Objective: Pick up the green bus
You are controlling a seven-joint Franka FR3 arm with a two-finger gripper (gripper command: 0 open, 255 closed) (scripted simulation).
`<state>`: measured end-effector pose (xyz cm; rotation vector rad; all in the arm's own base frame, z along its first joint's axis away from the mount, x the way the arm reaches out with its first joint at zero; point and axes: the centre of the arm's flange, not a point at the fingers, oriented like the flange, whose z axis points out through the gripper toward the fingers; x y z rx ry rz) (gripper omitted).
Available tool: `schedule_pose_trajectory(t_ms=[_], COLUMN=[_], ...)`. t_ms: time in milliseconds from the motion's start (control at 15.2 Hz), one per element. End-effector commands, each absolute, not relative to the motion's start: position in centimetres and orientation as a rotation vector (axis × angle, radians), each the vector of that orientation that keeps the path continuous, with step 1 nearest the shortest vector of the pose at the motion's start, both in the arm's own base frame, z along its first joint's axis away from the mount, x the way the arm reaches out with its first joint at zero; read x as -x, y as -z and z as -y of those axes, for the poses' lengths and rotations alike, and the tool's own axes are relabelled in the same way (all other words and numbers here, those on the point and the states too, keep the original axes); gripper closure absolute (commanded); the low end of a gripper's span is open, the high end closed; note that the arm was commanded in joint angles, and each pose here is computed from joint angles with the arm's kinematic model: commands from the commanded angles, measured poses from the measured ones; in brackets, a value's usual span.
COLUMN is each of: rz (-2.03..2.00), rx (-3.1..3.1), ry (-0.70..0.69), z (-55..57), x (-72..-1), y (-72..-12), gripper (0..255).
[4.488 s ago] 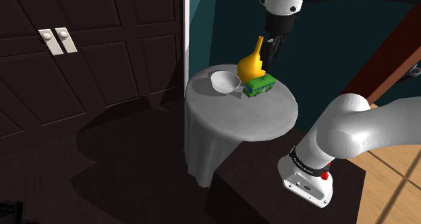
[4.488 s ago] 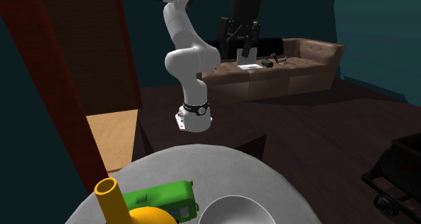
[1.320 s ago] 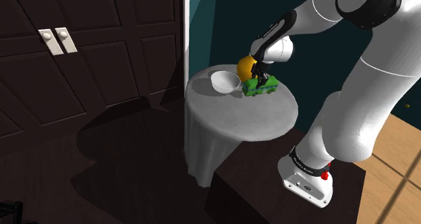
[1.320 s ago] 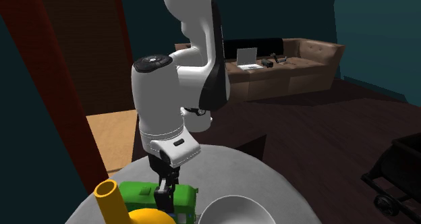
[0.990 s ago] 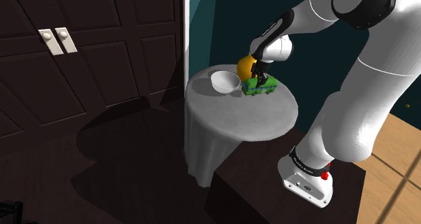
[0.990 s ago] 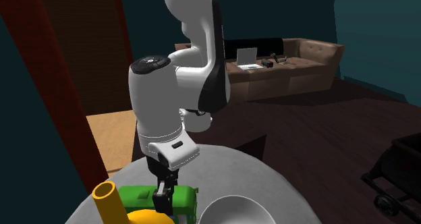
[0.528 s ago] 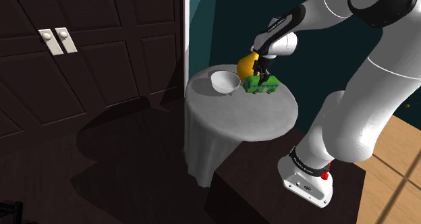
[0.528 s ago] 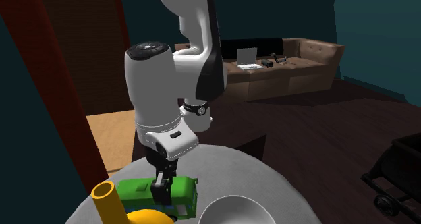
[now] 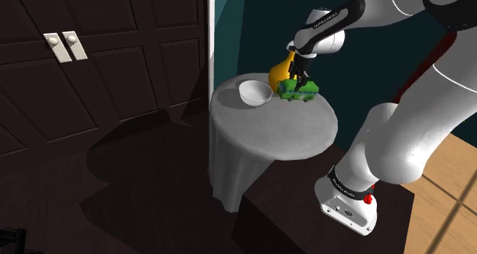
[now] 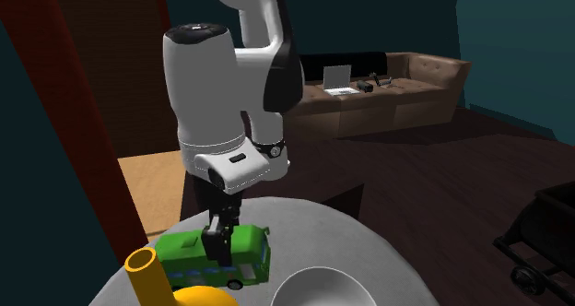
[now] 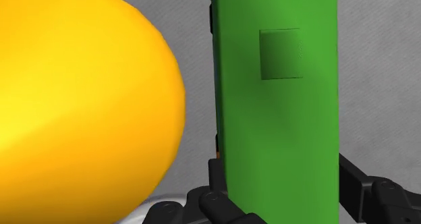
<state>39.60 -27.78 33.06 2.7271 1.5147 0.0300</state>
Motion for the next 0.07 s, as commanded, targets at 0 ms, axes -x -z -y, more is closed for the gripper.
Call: schedule_pose_trajectory(t_ms=[0], rz=[-1.514], rx=[-2.726], ry=[-0.030], z=[27.81], x=[-39.66], y=[-33.41], gripper=[255])
